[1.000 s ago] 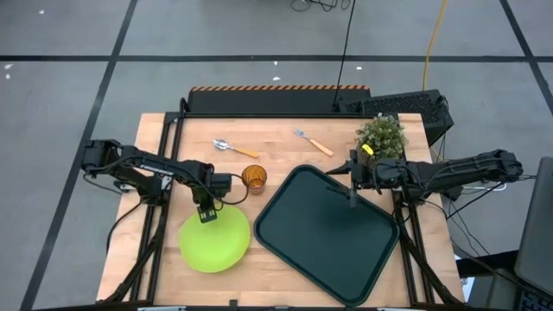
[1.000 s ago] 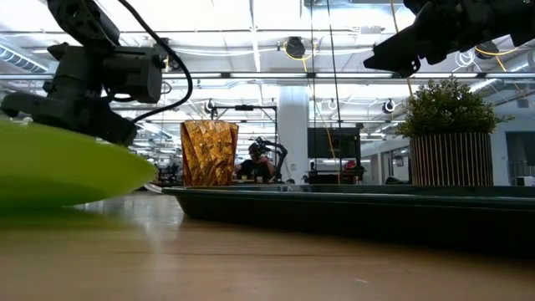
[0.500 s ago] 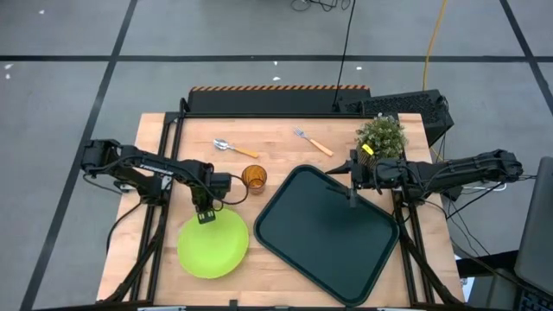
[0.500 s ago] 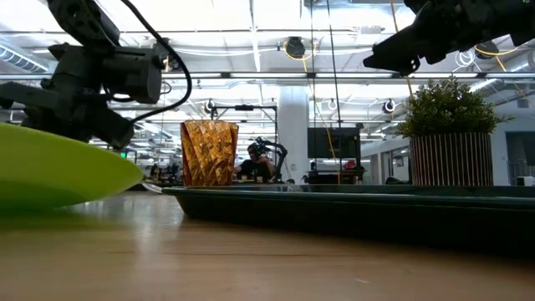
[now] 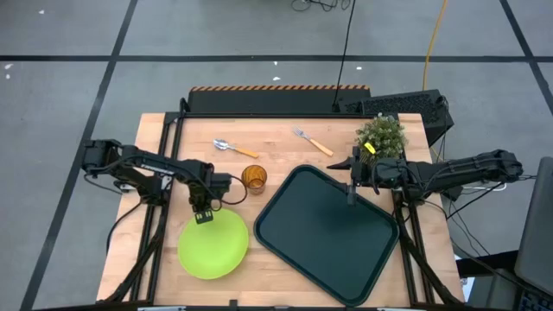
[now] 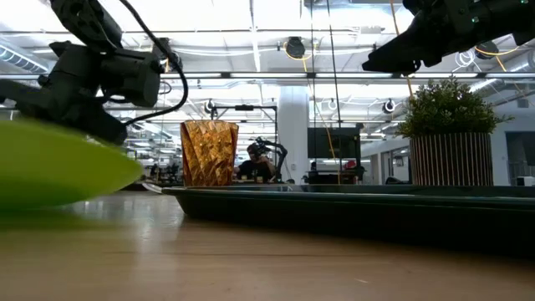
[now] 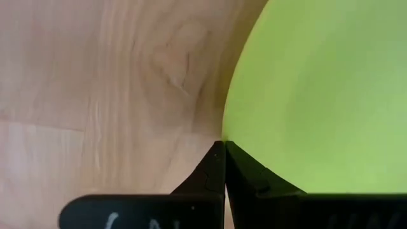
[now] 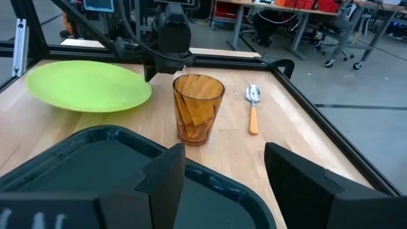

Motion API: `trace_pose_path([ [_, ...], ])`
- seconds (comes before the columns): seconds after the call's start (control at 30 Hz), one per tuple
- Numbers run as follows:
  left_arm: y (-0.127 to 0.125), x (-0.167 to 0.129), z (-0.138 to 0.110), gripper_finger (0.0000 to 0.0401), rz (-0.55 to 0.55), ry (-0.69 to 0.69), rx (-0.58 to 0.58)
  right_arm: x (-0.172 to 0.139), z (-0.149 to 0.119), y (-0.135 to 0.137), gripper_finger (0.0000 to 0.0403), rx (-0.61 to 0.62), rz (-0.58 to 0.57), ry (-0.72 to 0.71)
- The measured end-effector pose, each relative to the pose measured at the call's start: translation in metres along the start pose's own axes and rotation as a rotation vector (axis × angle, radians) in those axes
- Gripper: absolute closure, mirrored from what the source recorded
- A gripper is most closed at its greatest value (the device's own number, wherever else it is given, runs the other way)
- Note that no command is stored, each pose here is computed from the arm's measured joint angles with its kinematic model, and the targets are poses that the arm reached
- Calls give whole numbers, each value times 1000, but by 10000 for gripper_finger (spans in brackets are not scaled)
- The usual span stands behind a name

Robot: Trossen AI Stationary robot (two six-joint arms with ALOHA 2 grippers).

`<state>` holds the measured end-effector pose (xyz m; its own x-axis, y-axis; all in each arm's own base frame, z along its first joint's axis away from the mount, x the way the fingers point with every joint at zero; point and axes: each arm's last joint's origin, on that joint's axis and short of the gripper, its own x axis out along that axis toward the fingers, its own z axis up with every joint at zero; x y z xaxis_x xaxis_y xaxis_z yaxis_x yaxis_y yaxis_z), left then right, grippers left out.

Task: Pick and place plate/cup/fork/spoon on tray
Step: Put the green plate on the center of the black tray

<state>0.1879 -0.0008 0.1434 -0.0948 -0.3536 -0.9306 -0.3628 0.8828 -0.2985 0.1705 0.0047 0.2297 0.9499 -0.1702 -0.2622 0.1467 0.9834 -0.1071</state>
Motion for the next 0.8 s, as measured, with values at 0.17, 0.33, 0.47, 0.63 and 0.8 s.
trace_pose_path([
  [0.17,-4,-8,4,401,-11,-12,11,0,0,0,193,0,0,1],
  [0.33,-7,-13,7,401,-18,-28,19,0,0,0,193,-4,0,2],
  [0.47,-7,-13,4,398,-30,7,-32,0,-1,0,193,-5,1,13],
  [0.63,-6,-18,-3,370,-29,32,-90,0,-3,0,193,0,1,28],
  [0.8,-9,-36,-2,323,-123,-152,-83,0,-3,0,193,1,1,32],
])
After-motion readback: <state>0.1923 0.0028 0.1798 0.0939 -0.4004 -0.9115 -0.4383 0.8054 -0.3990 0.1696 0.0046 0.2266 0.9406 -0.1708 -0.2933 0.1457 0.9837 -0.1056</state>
